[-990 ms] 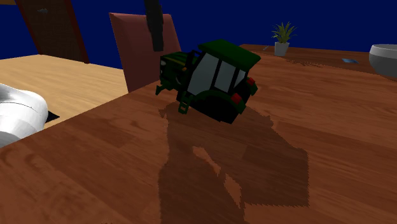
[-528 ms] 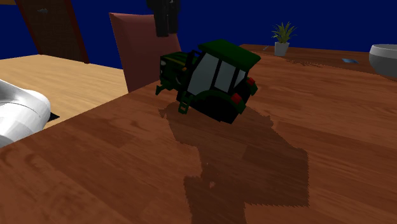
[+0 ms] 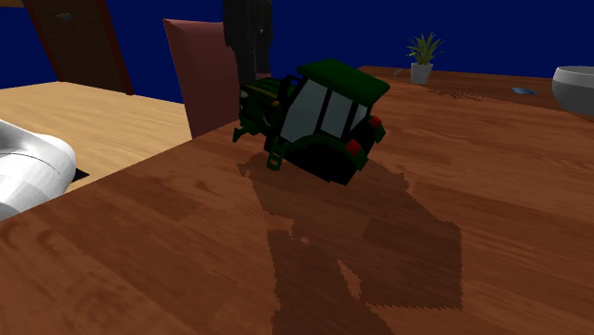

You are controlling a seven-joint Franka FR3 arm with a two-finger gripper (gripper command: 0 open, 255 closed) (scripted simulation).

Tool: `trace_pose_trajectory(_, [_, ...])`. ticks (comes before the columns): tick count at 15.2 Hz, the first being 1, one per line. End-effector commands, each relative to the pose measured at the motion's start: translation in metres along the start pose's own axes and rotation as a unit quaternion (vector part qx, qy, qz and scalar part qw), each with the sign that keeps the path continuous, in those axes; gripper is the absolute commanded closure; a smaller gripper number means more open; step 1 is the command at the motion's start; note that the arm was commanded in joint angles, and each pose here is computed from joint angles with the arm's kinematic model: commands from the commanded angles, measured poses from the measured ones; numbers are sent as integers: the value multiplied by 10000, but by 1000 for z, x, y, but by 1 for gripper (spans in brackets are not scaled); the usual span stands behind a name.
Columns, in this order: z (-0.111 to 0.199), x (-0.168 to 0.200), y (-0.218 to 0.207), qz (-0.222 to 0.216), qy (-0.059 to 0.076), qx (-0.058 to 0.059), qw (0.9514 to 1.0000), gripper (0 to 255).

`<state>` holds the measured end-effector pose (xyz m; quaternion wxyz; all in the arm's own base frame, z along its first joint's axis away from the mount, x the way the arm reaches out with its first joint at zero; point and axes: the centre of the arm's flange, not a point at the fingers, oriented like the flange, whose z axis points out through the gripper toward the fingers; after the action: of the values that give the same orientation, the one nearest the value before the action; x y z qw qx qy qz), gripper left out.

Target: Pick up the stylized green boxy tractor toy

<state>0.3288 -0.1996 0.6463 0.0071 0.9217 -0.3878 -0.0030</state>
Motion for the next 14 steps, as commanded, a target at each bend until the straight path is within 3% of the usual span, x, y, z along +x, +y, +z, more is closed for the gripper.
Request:
trace_pose_trajectory(1, [2,0,0,0,2,1,10000,255])
trace_pose_trajectory(10, [2,0,0,0,2,1,10000,255])
trace_pose_trajectory(14, [-19,0,0,0,2,1,10000,255])
